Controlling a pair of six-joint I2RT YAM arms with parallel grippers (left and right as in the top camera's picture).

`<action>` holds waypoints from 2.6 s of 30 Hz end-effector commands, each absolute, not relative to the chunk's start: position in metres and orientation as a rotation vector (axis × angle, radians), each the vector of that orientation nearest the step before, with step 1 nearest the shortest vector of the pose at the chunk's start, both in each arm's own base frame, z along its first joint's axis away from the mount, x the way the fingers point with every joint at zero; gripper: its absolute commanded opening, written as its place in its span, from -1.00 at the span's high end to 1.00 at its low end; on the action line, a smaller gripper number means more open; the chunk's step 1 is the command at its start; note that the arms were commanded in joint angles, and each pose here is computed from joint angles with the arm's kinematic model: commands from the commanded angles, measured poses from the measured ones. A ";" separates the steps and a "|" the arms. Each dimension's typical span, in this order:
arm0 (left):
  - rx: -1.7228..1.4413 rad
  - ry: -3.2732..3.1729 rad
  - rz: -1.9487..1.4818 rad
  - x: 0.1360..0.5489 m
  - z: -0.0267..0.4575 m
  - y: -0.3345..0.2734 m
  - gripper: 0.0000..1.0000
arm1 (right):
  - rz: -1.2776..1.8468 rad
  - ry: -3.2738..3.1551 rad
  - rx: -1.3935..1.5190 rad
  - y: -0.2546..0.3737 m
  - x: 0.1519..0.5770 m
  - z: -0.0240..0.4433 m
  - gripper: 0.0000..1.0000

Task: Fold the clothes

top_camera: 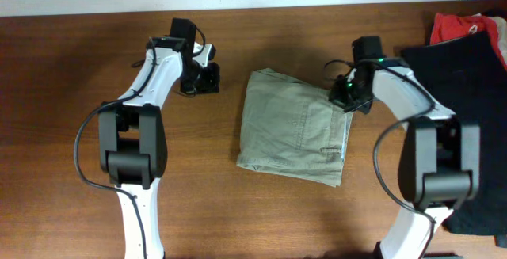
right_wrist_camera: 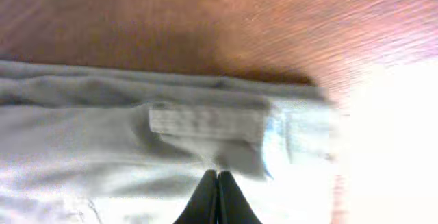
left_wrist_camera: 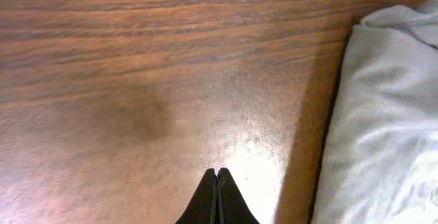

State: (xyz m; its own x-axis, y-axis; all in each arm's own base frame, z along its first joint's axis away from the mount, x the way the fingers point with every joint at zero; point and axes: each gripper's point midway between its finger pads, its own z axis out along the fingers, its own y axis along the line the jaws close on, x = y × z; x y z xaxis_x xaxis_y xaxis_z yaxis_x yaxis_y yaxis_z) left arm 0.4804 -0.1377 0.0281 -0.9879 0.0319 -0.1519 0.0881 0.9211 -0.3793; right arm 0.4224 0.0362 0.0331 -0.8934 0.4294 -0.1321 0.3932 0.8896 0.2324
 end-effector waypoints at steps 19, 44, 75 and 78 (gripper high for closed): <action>0.633 3.159 -0.727 0.315 0.055 -0.222 0.99 | 0.419 3.110 0.510 0.090 0.274 0.043 0.81; 0.392 3.041 -0.664 0.374 0.043 -0.171 0.77 | 0.172 2.815 0.824 0.029 0.350 0.102 -0.92; 0.574 2.897 -0.864 0.402 0.016 -0.207 -0.98 | 0.002 2.577 1.184 -0.089 0.364 0.103 -0.97; 0.629 2.899 -0.858 0.396 0.009 -0.221 -0.98 | 0.002 2.577 1.184 -0.089 0.364 0.103 -0.97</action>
